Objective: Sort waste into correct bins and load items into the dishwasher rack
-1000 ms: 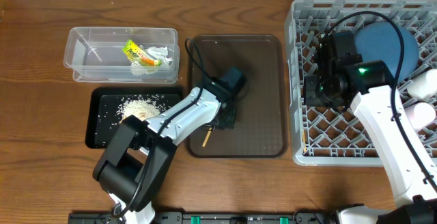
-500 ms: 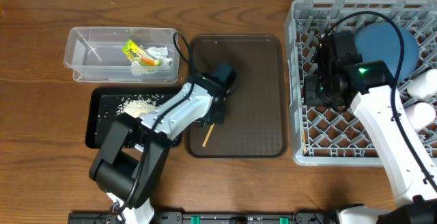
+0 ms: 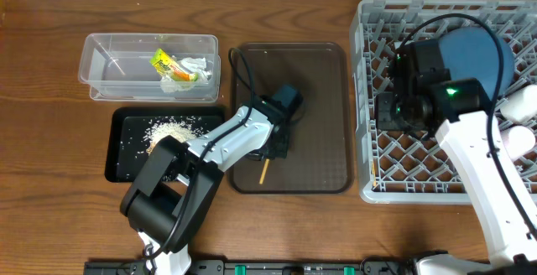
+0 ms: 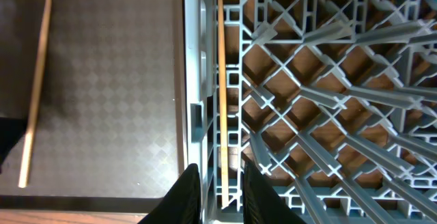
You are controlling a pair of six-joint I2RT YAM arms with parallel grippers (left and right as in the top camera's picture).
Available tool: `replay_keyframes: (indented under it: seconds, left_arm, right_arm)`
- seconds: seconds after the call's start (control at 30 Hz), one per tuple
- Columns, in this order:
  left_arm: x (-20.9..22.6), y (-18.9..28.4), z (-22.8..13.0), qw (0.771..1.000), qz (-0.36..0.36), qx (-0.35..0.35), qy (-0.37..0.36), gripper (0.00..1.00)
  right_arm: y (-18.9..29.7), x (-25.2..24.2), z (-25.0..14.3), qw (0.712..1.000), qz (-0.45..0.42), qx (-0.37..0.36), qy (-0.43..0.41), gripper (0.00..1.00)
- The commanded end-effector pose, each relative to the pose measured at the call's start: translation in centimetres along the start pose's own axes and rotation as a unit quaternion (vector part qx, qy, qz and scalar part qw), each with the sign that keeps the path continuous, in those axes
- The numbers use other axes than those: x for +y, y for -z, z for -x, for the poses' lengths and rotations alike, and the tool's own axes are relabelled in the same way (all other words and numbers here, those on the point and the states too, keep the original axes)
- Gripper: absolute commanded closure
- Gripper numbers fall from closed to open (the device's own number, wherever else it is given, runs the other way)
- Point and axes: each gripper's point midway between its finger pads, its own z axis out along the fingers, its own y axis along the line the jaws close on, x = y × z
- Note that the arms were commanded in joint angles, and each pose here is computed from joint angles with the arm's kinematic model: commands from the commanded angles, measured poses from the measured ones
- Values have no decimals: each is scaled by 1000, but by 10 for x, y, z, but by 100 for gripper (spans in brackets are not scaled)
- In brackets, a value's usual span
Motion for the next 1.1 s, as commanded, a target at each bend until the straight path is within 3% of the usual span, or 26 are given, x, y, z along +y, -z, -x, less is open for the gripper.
replay_keyframes:
  seconds: [0.0,0.17,0.33,0.6,0.8,1.07]
  left_arm:
    - [-27,-1,-12,997,-73,34,-5,93]
    - [-63,13,-8,984,-173,35,-14,93]
    - [-65,32,8,981,-190,-4,-46,93]
    - [24,87,38,990,-97,-91,35,89]
    - [97,133,32,982,-68,-128,119,62]
    - [165,157,18,964,-49,-144,219,47]
  right_arm:
    - [13,-12,9,1000,-6,-26,-11,81]
    - [14,-13,9,1000,-5,-26,-13,76]
    - [14,-3,9,999,23,-24,-12,70]
    - [13,37,11,994,103,-23,11,65]
    - [-8,73,1,992,114,9,46,66]
    - [-63,108,-29,993,74,87,37,70]
